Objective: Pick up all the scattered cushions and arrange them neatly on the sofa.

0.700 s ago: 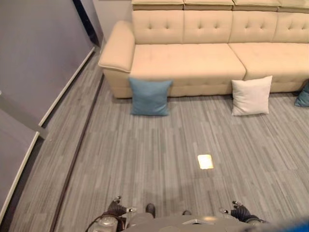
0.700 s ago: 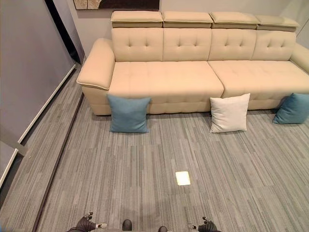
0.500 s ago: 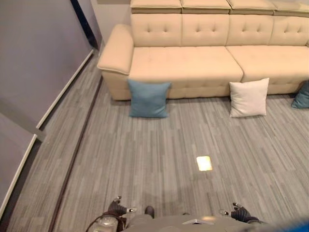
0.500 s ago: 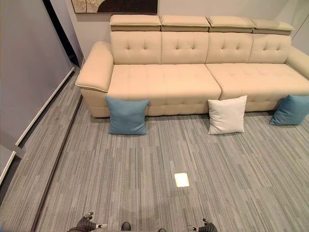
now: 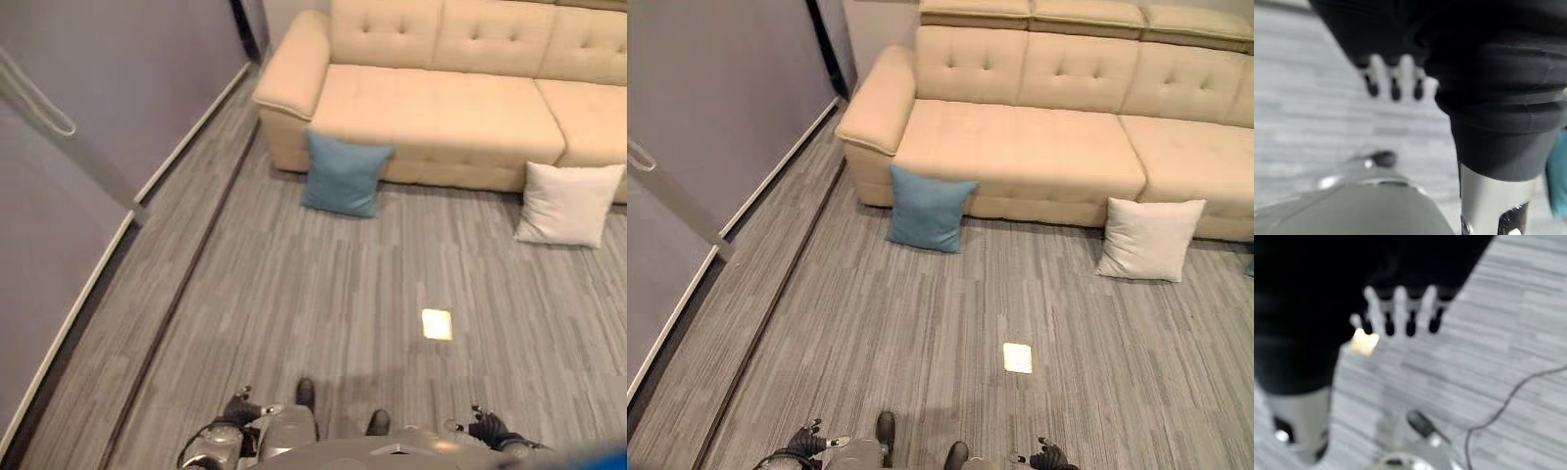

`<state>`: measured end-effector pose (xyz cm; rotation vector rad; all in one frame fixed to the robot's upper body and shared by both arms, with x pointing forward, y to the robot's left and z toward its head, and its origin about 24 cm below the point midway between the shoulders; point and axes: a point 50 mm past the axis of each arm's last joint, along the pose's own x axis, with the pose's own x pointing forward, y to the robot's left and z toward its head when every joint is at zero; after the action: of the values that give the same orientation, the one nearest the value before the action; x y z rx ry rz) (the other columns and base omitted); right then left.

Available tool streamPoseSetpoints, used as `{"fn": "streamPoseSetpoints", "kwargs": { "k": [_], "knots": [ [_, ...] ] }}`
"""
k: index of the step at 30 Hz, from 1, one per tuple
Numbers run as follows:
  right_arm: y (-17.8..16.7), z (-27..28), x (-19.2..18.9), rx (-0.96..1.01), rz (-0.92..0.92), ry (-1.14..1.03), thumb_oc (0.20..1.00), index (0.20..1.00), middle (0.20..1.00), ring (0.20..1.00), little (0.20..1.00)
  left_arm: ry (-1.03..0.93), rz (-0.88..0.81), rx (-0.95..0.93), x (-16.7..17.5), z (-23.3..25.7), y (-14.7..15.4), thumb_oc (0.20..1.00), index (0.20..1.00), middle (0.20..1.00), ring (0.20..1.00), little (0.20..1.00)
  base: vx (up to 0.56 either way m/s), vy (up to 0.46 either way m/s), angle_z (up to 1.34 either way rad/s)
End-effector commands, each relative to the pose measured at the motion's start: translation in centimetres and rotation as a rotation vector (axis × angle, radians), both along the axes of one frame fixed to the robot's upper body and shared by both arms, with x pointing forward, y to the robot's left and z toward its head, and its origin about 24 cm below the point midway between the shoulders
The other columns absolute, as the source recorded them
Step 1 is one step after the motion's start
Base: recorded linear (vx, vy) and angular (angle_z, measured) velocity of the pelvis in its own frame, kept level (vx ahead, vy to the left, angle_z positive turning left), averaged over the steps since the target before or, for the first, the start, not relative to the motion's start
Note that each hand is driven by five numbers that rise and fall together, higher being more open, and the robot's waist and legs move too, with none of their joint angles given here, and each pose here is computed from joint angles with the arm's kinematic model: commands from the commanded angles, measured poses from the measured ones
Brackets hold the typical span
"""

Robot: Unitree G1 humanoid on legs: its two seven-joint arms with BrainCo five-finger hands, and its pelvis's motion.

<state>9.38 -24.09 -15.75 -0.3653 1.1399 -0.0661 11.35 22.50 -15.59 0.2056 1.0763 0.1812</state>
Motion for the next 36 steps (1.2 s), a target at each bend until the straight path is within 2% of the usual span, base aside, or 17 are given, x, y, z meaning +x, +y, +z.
{"fn": "streamPoseSetpoints", "kwargs": {
  "k": [1, 3, 11, 18, 21, 24, 27, 36],
  "knots": [
    [0.9, 0.4, 2.3, 0.024, 0.002, -0.066, 1.000, 1.000, 1.000, 1.000, 1.000, 0.035, 0.035, -0.003, -0.8, -0.3, 0.4, 1.000, 1.000, 1.000, 1.000, 1.000, 0.17, 0.111, 0.08],
    [1.9, 0.7, 3.8, 0.043, 0.049, -0.101, 1.000, 1.000, 1.000, 1.000, 1.000, 0.027, 0.053, 0.004, -0.8, -0.1, 0.9, 1.000, 1.000, 1.000, 1.000, 1.000, 0.20, 0.357, 0.08],
    [2.5, 0.7, 4.2, 0.049, 0.100, -0.099, 1.000, 1.000, 1.000, 1.000, 1.000, 0.003, 0.011, 0.028, 0.4, 0.3, 1.3, 1.000, 1.000, 1.000, 1.000, 1.000, 0.19, 0.155, -0.07],
    [2.6, 0.9, 4.8, 0.045, 0.127, -0.107, 1.000, 1.000, 1.000, 1.000, 1.000, -0.013, 0.004, 0.027, 1.2, 0.5, 1.2, 1.000, 1.000, 1.000, 1.000, 1.000, 0.28, -0.038, 0.24],
    [2.1, 0.6, 3.8, 0.040, 0.110, -0.077, 1.000, 1.000, 1.000, 1.000, 1.000, -0.005, -0.025, 0.008, 1.1, 0.3, 0.3, 1.000, 1.000, 1.000, 1.000, 1.000, 0.42, -0.129, 0.74],
    [1.7, 0.9, 4.4, 0.026, 0.106, -0.102, 1.000, 1.000, 1.000, 1.000, 1.000, -0.064, -0.029, -0.011, 3.0, 0.8, -0.3, 1.000, 1.000, 1.000, 1.000, 1.000, 0.16, -0.205, 0.73],
    [1.8, 0.8, 4.1, 0.032, 0.092, -0.092, 1.000, 1.000, 1.000, 1.000, 1.000, -0.078, -0.031, -0.009, 3.5, 1.0, -0.3, 1.000, 1.000, 1.000, 1.000, 1.000, 0.19, -0.100, -0.08],
    [2.1, 0.8, 4.2, 0.035, 0.109, -0.104, 1.000, 1.000, 1.000, 1.000, 1.000, -0.032, -0.023, 0.018, 2.0, 0.6, 0.5, 1.000, 1.000, 1.000, 1.000, 1.000, 0.24, 0.076, -0.08]
  ]
}}
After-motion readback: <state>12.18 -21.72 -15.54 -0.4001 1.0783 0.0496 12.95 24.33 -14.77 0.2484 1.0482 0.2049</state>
